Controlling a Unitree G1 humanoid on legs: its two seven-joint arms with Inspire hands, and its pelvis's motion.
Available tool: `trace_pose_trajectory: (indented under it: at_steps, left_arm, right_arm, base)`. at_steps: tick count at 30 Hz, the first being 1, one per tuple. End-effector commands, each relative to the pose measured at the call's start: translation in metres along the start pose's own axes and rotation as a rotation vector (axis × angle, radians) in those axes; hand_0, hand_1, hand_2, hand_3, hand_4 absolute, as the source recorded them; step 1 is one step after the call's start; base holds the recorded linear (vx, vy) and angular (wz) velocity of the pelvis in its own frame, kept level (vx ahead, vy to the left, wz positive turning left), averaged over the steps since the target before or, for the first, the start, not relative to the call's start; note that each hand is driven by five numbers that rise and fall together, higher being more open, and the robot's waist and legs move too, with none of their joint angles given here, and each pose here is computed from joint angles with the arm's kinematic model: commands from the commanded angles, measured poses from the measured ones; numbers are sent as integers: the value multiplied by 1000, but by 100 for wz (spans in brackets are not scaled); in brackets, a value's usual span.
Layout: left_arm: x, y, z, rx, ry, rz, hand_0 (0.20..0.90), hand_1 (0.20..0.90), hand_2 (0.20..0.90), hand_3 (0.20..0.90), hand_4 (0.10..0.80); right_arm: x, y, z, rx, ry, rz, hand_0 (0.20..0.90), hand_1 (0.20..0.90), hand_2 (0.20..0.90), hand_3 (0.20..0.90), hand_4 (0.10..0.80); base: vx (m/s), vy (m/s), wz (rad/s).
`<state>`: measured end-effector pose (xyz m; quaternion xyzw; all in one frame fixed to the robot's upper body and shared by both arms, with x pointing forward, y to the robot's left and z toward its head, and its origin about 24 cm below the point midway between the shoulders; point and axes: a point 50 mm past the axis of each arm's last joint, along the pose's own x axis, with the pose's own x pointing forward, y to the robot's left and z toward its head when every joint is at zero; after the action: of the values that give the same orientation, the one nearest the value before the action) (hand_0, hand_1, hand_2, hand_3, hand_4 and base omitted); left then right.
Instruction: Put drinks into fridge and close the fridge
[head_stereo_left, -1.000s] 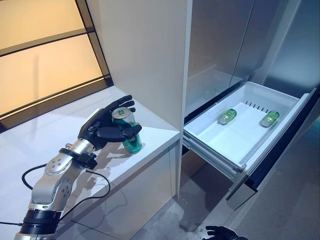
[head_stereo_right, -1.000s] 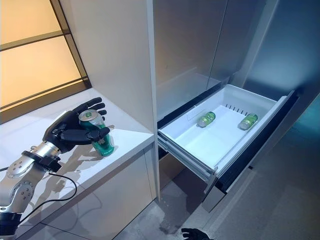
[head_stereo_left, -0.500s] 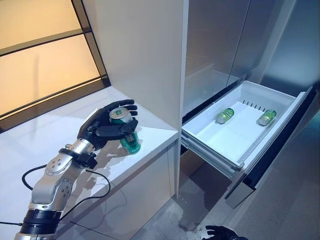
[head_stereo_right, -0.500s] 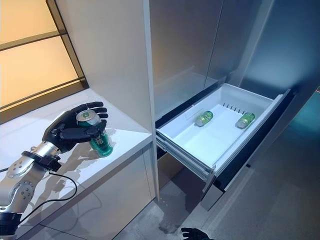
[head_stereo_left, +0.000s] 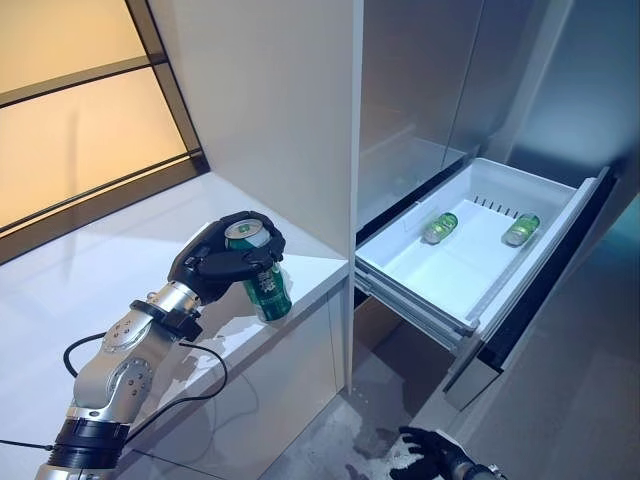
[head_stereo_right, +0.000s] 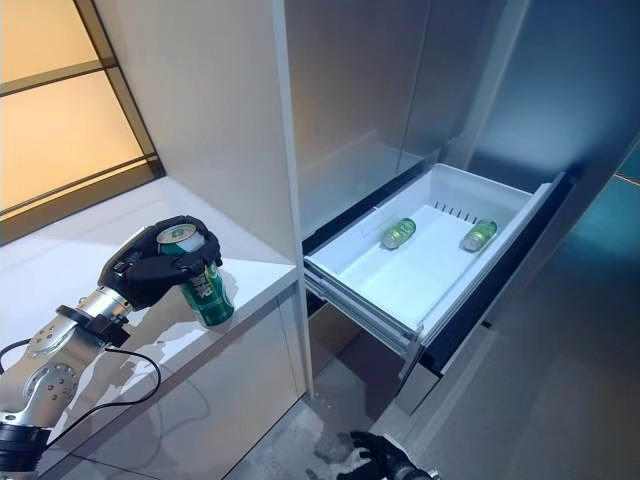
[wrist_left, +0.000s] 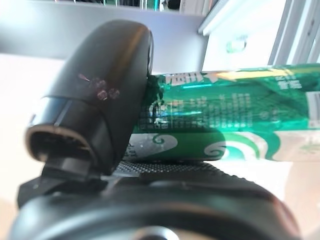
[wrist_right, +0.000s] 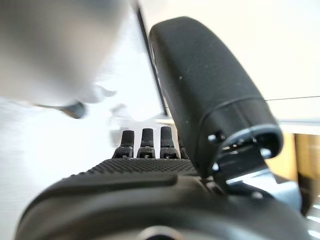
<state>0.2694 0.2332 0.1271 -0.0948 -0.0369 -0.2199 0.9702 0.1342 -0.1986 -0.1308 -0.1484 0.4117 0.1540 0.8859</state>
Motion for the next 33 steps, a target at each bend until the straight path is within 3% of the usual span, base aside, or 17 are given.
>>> trace_pose_trajectory:
  at_steps: [1,7,10,14,22,33]
  left_arm:
    - [24,-42,95,126,-509,-298,300,300,300,200,100]
    - [17,-57,88,156,-531,-420,300,300,300,200,100]
    - [10,-66,79,189,-536,-503,300,300,300,200,100]
    - [9,-76,73,196,-519,-575,300,300,300,200,100]
    - [17,-91,73,210,-478,-669,300,300,300,200,100]
    - [32,-94,70,234,-409,-668,300,300,300,200,100]
  right_arm:
    - [-3,-9,91,-34,-403,-23,900,900,900,900,800]
    - [-40,-15,161,-2,-734,77,900,900,900,900,800]
    - [-81,-27,214,23,-993,151,900,900,900,900,800]
    - [-102,-26,241,-3,-1095,263,900,900,900,900,800]
    - [-114,-17,260,-27,-1082,520,900,900,900,900,800]
    - [-126,-15,281,-212,-1078,606,900,900,900,900,800]
  base:
    - [-38,-10,-7]
    - [-28,-8,-8]
    - [-41,4,-12]
    - [-25,7,-14]
    - [-7,-2,-3]
    - [-6,-4,0]
